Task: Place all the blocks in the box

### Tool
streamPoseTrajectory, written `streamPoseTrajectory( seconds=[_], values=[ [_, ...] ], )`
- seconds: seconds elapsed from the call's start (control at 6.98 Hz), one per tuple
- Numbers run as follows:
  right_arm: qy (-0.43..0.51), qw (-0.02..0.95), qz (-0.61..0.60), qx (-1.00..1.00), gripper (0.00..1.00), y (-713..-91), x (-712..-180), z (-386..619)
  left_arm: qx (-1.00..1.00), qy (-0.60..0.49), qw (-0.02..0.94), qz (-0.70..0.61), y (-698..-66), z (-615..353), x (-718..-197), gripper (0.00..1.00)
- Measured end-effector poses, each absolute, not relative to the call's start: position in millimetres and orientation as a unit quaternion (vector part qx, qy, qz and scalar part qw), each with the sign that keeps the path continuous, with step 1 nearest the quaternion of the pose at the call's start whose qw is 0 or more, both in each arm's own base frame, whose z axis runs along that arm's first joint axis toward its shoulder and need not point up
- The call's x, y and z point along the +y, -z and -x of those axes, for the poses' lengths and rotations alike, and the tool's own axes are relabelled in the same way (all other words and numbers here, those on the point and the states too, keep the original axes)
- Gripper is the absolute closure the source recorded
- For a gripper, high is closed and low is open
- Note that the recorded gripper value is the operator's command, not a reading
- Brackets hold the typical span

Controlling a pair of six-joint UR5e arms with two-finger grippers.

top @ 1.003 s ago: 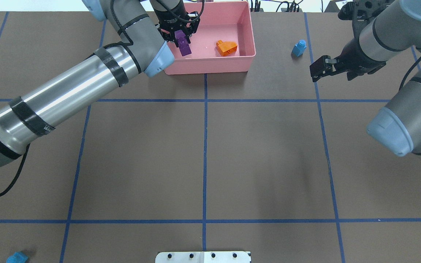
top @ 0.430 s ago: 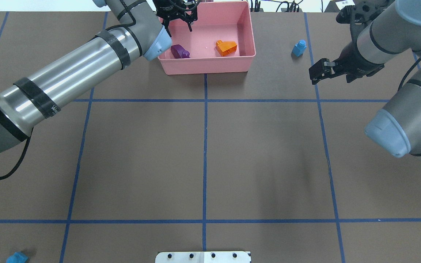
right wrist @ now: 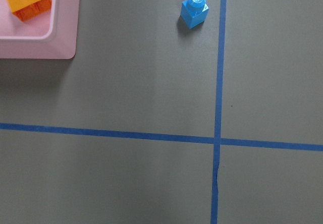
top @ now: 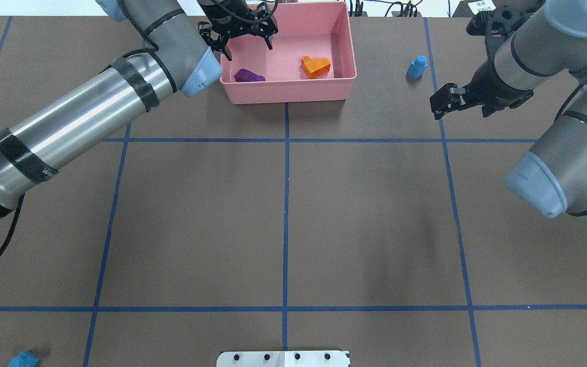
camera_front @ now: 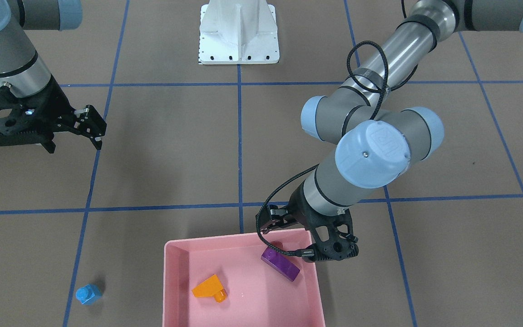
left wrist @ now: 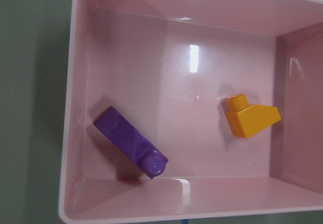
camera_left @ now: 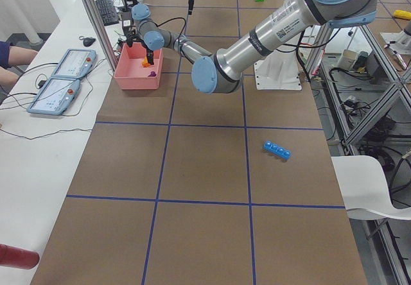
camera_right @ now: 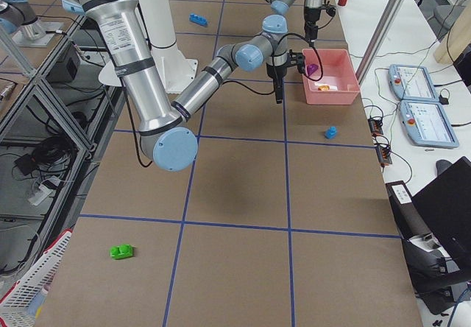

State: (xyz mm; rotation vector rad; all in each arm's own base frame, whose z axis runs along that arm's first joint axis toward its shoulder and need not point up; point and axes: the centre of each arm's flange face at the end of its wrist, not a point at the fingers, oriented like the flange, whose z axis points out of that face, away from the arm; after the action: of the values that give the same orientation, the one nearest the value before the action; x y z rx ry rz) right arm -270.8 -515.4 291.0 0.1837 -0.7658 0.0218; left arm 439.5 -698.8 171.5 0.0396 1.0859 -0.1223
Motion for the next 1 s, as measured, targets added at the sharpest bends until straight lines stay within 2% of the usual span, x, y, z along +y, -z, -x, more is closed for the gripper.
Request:
streamPoseTrajectory(
  seconds=[0.14, 0.43, 0.72, 1.0],
  values=[
    [-0.006, 0.925, -0.089, -0.369, 0.00, -295, -518, 272, 0.522, 0.051, 0.851, -0.027, -189, -423, -682, 0.00],
    [0.010, 0.930, -0.090, -0.356, 0.00, -315, -542, 280, 0.523, 0.001, 0.851, -0.059, -263, -374, -620, 0.00],
    [0.011, 0.924, -0.112, -0.365, 0.00, -349, -604, 311, 0.512, -0.047, 0.854, -0.083, -328, -324, -553, 0.00],
    [0.004, 0.922, -0.129, -0.366, 0.01, -377, -672, 340, 0.509, -0.061, 0.854, -0.090, -345, -301, -522, 0.00]
  ],
)
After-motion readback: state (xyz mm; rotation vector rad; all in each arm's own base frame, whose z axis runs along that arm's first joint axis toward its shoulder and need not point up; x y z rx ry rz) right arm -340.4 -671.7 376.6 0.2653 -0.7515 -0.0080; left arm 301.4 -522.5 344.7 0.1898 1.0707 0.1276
